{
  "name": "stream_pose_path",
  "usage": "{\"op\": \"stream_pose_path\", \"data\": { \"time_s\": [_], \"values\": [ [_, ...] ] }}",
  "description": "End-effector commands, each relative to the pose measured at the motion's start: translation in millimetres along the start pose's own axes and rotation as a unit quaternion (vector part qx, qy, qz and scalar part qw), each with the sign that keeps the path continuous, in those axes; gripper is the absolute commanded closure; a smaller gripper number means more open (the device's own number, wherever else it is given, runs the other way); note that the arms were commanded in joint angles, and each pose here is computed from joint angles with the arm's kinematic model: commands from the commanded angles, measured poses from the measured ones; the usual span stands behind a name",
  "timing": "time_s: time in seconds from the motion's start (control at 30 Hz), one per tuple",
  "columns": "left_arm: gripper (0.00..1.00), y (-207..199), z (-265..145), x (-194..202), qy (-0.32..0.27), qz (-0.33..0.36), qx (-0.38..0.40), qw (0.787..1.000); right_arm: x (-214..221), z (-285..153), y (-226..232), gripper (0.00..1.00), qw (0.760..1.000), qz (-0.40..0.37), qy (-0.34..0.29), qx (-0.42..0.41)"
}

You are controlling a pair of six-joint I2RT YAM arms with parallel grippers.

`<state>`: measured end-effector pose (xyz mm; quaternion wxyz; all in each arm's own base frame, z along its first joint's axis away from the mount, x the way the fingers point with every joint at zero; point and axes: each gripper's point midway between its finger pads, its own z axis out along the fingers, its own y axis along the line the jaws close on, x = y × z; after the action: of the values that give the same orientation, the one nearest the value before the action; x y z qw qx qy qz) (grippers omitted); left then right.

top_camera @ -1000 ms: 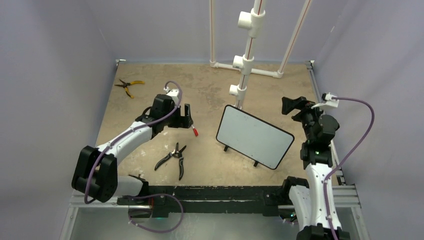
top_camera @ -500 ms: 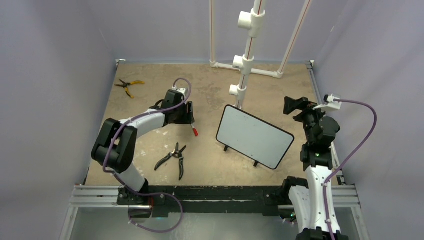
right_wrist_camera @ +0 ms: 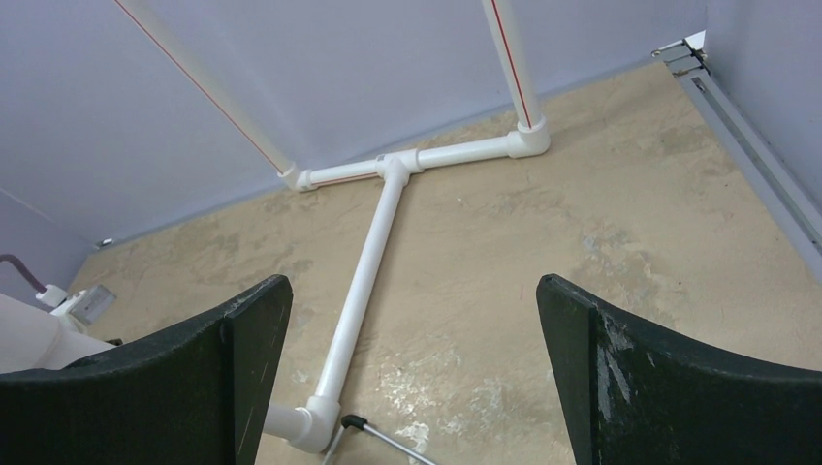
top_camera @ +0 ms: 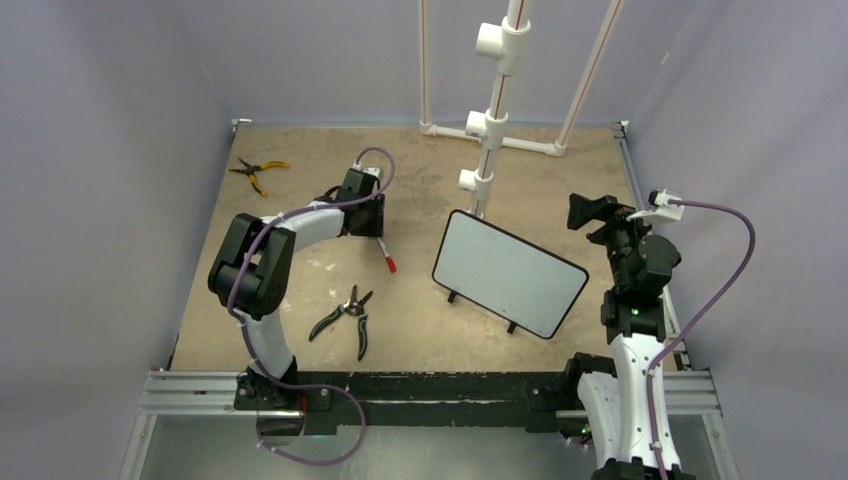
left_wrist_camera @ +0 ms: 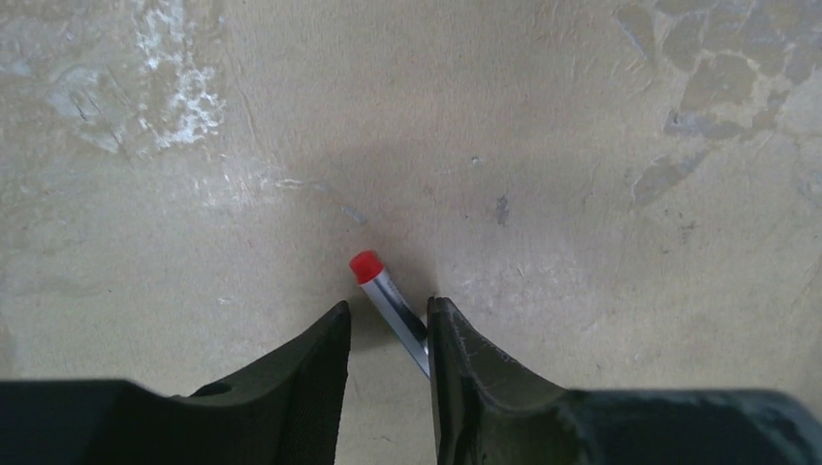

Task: Write a sentence on the whiteboard
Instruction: Pick up the whiteboard marker from the center of the board.

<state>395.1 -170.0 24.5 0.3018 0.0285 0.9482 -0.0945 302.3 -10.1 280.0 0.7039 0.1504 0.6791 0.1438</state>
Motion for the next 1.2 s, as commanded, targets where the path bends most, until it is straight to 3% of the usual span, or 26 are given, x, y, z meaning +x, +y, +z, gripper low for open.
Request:
{"op": "stream_pose_path", "data": {
  "time_s": [0.0, 0.27, 0.43, 0.63, 0.7, 0.83, 0.87, 1.0, 1.17],
  "values": [
    [0.7, 16.1, 4.3, 4.5, 0.024, 0.043, -0.042, 0.998, -6.4, -0.7, 0.1, 0.01, 1.0, -0.01, -0.014, 0.002],
    [0.78, 22.3, -4.4, 5.3, 0.044, 0.065, -0.055, 0.995, -6.8, -1.1, -1.7, 0.02, 1.0, -0.011, -0.014, 0.008],
    [0.71, 26.0, -20.0, -3.8, 0.023, 0.061, -0.059, 0.996, -9.2, -1.9, -0.8, 0.01, 1.0, -0.01, -0.015, 0.008],
    [0.7, 17.6, -6.6, 8.8, 0.058, 0.057, -0.024, 0.996, -22.9, -7.3, 8.4, 0.02, 1.0, 0.0, -0.014, 0.006],
    [0.74, 20.4, -1.6, 12.5, 0.068, 0.055, -0.025, 0.996, -32.9, -11.2, 15.4, 0.02, 1.0, 0.002, -0.018, -0.001],
    [0.96, 34.1, 2.5, 17.0, 0.078, 0.036, -0.034, 0.996, -48.6, -20.6, 46.6, 0.02, 0.998, 0.015, -0.019, -0.063],
    [1.0, 35.1, 1.4, 14.6, 0.073, 0.029, -0.03, 0.996, -45.9, -23.3, 53.8, 0.02, 0.997, 0.018, -0.008, -0.081],
    [1.0, 32.3, -12.6, -8.1, 0.021, 0.008, -0.02, 1.0, -38.0, -39.7, 89.8, 0.04, 0.983, 0.013, 0.033, -0.179],
    [1.0, 16.7, -66.3, -59.7, -0.115, -0.028, 0.014, 0.993, -32.0, -67.0, 125.2, 0.05, 0.956, -0.004, 0.066, -0.286]
  ]
}}
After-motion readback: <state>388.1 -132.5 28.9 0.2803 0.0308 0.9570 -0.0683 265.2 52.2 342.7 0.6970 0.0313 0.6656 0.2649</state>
